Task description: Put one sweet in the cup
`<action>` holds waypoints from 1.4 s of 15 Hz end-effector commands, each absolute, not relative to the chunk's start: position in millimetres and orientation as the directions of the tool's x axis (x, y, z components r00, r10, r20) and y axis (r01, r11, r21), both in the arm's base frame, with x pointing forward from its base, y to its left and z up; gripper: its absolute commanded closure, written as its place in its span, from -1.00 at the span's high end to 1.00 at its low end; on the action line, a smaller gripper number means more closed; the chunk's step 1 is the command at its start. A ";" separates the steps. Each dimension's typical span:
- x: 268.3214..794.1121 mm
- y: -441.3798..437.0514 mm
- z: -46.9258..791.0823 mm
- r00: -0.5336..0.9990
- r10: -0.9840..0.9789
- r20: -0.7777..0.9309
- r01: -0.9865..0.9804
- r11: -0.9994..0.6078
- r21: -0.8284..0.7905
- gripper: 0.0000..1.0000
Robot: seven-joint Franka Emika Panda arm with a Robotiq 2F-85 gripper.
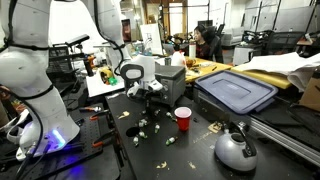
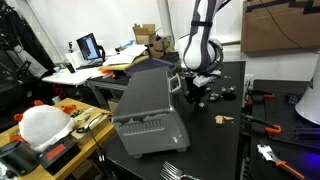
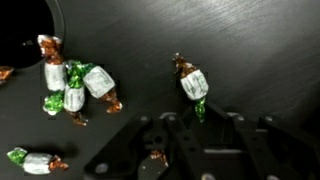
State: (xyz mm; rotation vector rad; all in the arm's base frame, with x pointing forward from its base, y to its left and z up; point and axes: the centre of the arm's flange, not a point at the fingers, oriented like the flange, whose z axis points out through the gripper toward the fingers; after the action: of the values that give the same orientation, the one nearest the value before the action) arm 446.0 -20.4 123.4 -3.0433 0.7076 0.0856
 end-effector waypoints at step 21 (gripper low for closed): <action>400.9 -5.2 123.3 0.925 -0.345 -0.160 -0.339 -0.939 0.063 1.00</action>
State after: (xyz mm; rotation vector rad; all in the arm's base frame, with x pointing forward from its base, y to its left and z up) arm 413.5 -10.6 114.7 -3.1033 0.6338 0.2349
